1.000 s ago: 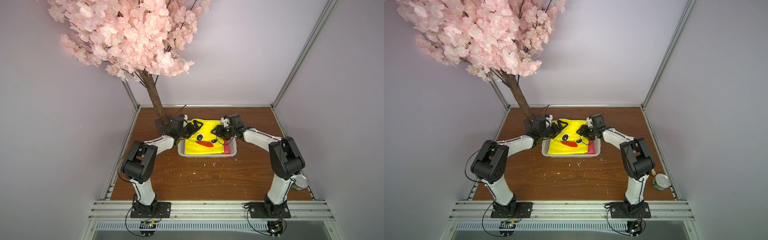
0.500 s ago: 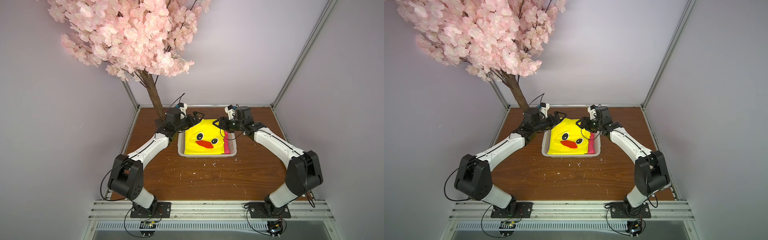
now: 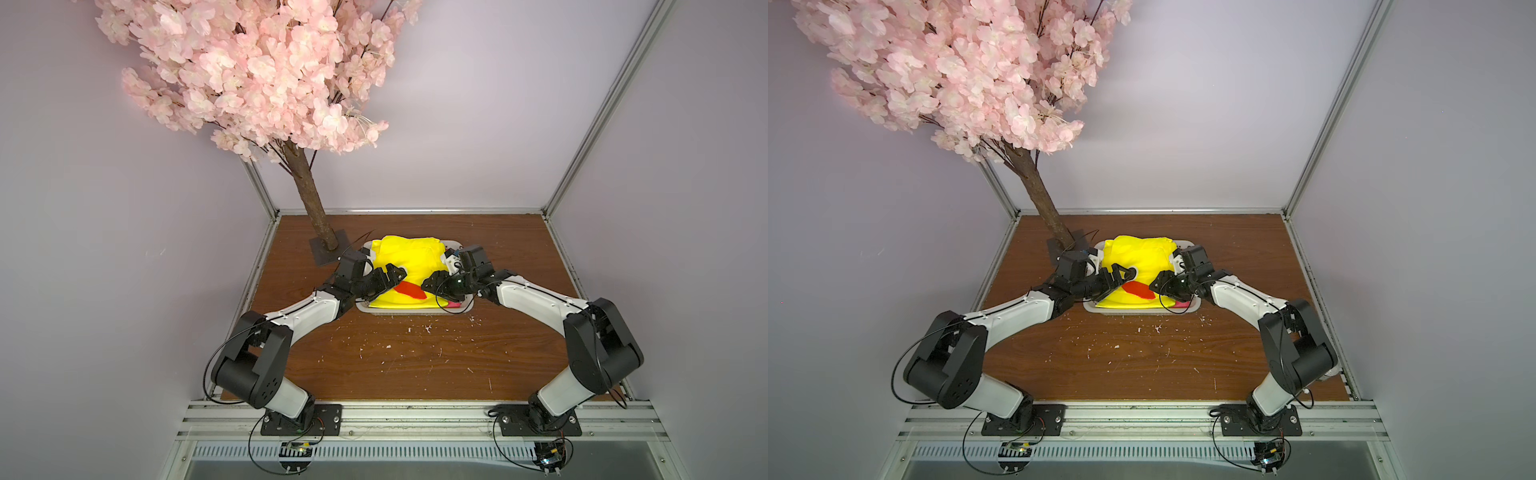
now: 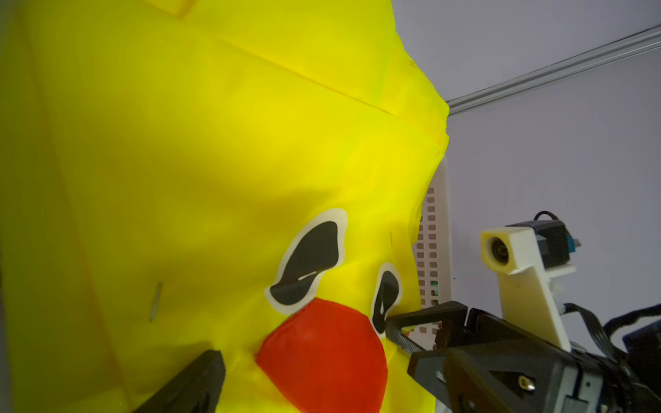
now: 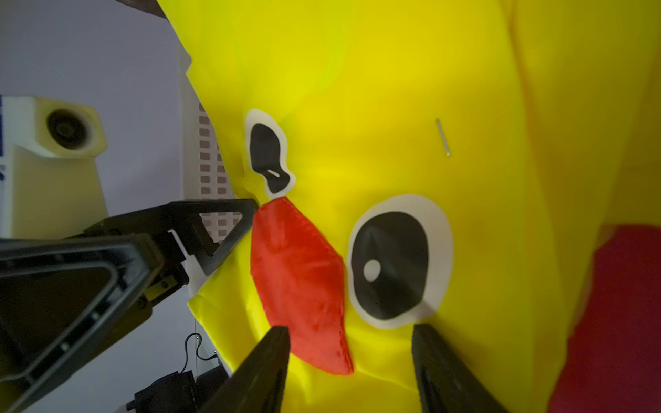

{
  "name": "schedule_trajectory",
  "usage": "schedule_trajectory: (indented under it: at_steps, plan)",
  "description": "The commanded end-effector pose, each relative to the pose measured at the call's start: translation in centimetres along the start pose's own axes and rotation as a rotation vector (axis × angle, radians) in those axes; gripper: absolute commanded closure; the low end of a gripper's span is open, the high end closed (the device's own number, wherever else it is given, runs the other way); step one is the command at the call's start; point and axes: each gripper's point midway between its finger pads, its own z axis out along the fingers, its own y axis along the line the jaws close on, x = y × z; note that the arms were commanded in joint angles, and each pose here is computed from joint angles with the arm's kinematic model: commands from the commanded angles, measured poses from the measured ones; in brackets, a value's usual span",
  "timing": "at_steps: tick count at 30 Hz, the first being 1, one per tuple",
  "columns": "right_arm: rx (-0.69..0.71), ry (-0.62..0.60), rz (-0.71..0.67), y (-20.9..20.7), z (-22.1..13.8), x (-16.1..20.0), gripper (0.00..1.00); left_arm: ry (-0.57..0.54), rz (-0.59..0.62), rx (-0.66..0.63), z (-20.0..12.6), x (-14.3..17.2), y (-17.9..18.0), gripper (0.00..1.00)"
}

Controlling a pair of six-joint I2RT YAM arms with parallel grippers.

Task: Put the folded raincoat in the basket
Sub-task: Place the raincoat in the basket, then reset both arms

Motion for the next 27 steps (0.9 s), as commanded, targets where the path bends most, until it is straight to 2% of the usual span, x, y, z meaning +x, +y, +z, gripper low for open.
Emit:
schedule_trajectory:
  at_steps: [1,7,11,15,18,19,23,27]
  plan:
    - [-0.01,-0.037,-0.024,0.9,-0.7,-1.5,0.38,-0.009,0.002,0.012,0.3,-0.1,-0.3,0.0]
    - [-0.076,-0.126,-0.085,5.2,-4.6,-4.9,0.38,-0.101,0.106,0.052,-2.0,-4.2,-5.7,0.0]
    - [-0.121,-0.24,-0.134,8.6,-9.5,-7.9,0.36,-0.237,0.237,0.081,-6.0,-8.1,-11.4,0.0]
    - [-0.093,-0.394,-0.174,10.0,-15.1,-10.3,0.3,-0.374,0.377,0.008,-10.4,-10.6,-13.9,0.0]
    - [-0.033,-0.507,-0.201,9.3,-19.0,-11.5,0.15,-0.492,0.457,-0.075,-13.6,-11.5,-13.7,0.0]
    - [0.005,-0.545,-0.204,8.6,-20.2,-11.9,0.02,-0.54,0.476,-0.11,-14.7,-11.8,-13.2,0.0]
    - [0.134,-0.63,-0.205,5.4,-23.1,-12.4,0.01,-0.66,0.525,-0.242,-17.3,-11.7,-10.1,0.0]
    - [0.366,-0.771,-0.156,0.1,-25.7,-12.4,0.01,-0.816,0.538,-0.393,-20.3,-10.9,-5.6,0.0]
